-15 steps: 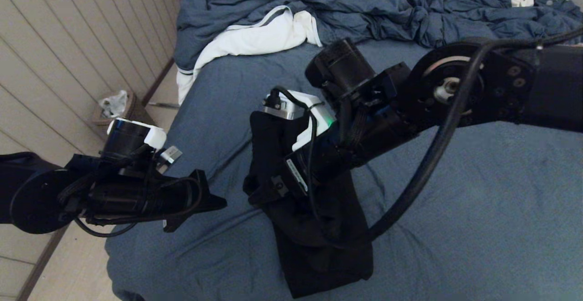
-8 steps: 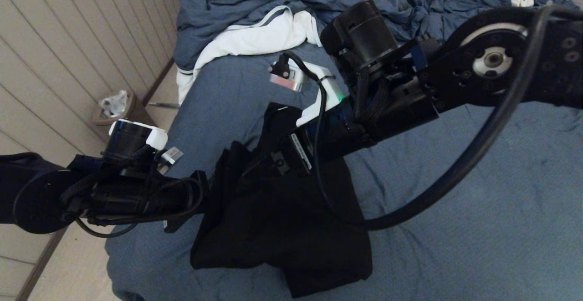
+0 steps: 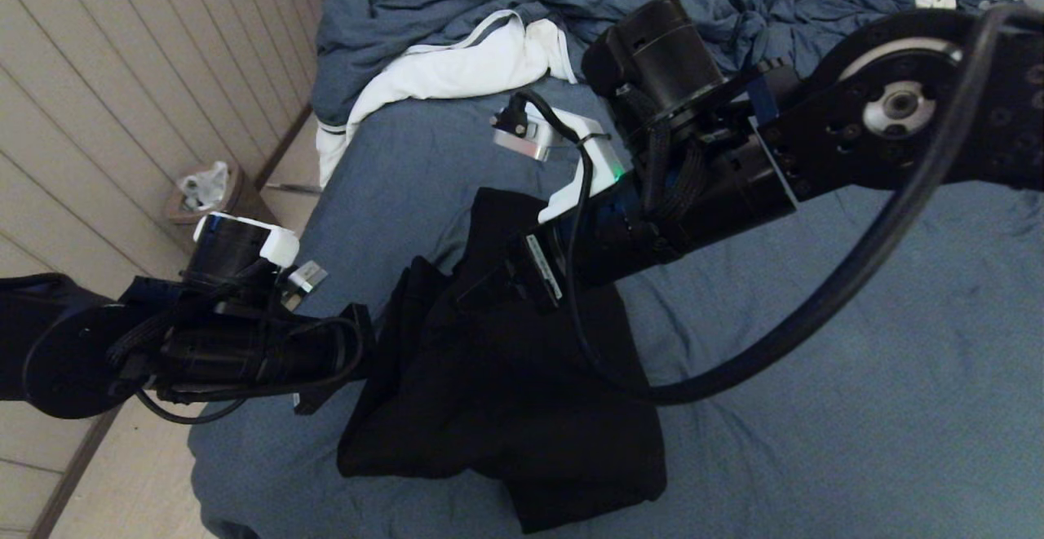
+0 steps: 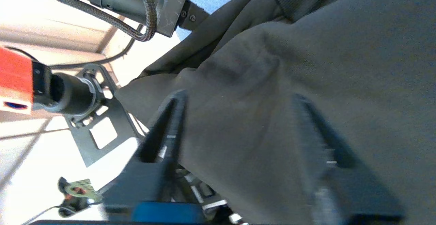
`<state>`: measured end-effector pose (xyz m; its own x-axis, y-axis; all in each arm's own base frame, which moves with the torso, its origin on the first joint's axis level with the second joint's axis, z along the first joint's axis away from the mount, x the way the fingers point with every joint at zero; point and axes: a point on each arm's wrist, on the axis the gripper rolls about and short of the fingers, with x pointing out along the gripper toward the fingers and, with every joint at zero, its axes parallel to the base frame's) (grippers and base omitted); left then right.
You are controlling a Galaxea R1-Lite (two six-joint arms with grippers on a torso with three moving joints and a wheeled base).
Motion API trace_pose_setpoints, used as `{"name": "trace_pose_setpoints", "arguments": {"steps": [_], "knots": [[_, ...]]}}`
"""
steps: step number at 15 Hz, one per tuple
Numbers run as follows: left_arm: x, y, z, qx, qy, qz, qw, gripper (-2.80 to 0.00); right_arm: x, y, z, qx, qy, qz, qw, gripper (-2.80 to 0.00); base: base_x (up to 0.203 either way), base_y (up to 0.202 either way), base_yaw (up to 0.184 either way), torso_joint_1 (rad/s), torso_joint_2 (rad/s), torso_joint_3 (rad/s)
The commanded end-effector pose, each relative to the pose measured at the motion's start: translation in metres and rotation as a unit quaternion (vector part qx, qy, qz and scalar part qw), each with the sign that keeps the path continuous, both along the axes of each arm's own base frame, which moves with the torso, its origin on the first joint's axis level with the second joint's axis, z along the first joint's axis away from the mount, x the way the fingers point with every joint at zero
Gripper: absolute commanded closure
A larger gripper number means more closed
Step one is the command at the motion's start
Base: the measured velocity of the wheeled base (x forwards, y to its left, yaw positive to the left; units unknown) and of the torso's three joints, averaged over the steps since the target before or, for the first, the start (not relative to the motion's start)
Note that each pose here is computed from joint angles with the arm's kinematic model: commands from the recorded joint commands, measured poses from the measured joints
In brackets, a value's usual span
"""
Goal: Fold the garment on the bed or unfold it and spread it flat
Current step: Fold the black sweatshirt
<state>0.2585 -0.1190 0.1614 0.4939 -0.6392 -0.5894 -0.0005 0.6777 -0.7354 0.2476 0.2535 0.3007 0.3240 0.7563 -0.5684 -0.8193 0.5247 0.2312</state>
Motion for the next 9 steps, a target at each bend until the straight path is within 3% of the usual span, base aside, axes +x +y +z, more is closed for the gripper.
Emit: {"name": "trace_pose_setpoints", "arguments": {"steps": [1, 5, 7, 9], "knots": [[-0.002, 0.001, 0.003, -0.007, -0.01, 0.0, 0.9999, 0.0, 0.0, -0.001, 0.0, 0.002, 0.009, -0.006, 1.0, -2.8, 0.0, 0.0, 0.0, 0.0, 0.0, 0.0], [-0.006, 0.003, 0.018, -0.025, -0.066, 0.008, 0.9974, 0.0, -0.004, -0.028, 0.013, 0.024, 0.023, -0.049, 0.998, -2.8, 0.0, 0.0, 0.0, 0.0, 0.0, 0.0], [-0.007, 0.003, 0.036, -0.028, -0.101, 0.021, 0.9943, 0.0, -0.003, -0.044, 0.009, 0.038, 0.025, -0.076, 0.996, -2.8, 0.0, 0.0, 0.0, 0.0, 0.0, 0.0], [-0.009, -0.009, 0.055, -0.037, -0.131, 0.007, 0.9907, 0.0, 0.001, -0.058, -0.001, 0.059, 0.009, -0.099, 0.993, -2.8, 0.0, 0.0, 0.0, 0.0, 0.0, 0.0]]}}
